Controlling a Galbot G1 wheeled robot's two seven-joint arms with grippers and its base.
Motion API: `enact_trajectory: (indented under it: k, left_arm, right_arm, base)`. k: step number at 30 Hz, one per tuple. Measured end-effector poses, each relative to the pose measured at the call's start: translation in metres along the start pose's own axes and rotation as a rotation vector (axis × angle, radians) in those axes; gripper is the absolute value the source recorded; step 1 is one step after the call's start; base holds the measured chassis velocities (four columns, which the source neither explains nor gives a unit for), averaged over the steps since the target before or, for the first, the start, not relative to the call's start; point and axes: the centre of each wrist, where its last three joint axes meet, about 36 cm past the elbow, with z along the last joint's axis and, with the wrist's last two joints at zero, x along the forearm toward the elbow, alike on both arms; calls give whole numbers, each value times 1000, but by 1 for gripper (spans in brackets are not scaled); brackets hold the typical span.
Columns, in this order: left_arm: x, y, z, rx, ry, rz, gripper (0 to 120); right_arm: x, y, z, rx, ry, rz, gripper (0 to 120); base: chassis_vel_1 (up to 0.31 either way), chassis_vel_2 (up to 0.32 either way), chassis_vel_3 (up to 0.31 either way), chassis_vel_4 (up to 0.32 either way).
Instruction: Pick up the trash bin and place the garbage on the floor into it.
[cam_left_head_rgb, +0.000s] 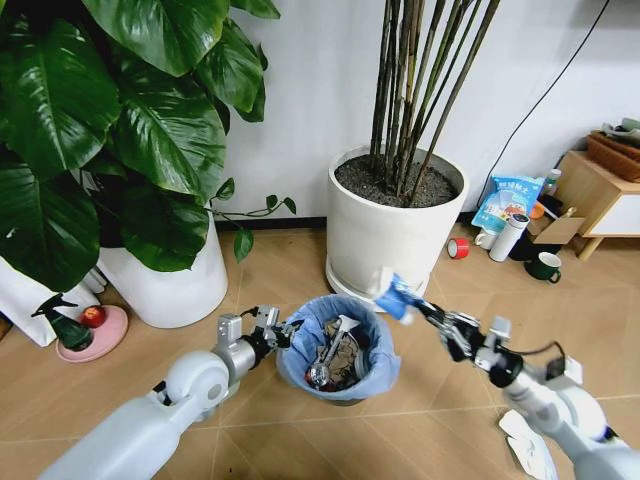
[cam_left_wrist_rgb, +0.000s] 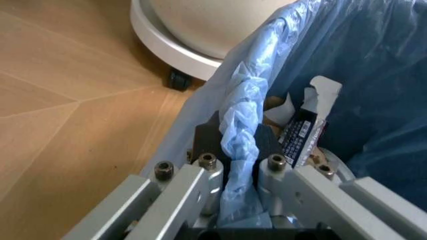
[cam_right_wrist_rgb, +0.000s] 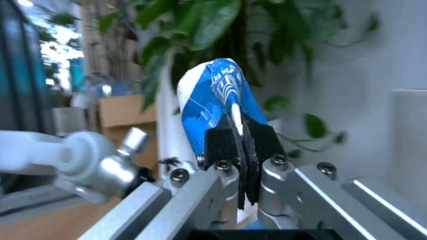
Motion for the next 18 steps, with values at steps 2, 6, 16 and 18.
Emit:
enact_trajectory:
  k: [2,6,16,18]
  left_arm:
    - [-2,-3,0,1,2,7,1]
    - [-4,-7,-4,2,-3,15,1]
    - [0,-8,-7,-2,-6,4,1]
    - [0,-10,-9,0,-9,4,1]
  right_arm:
    - [-11,1,8,-25,5,-37,0]
    - [-20,0,22,-54,20,-63,0]
    - [2,-16,33,-41,166,-48,20]
    - [4,-18,34,-38,176,-36,30]
  base:
    - [0,0,0,0]
    - [0,0,0,0]
    - [0,0,0,0]
    - [0,0,0,0]
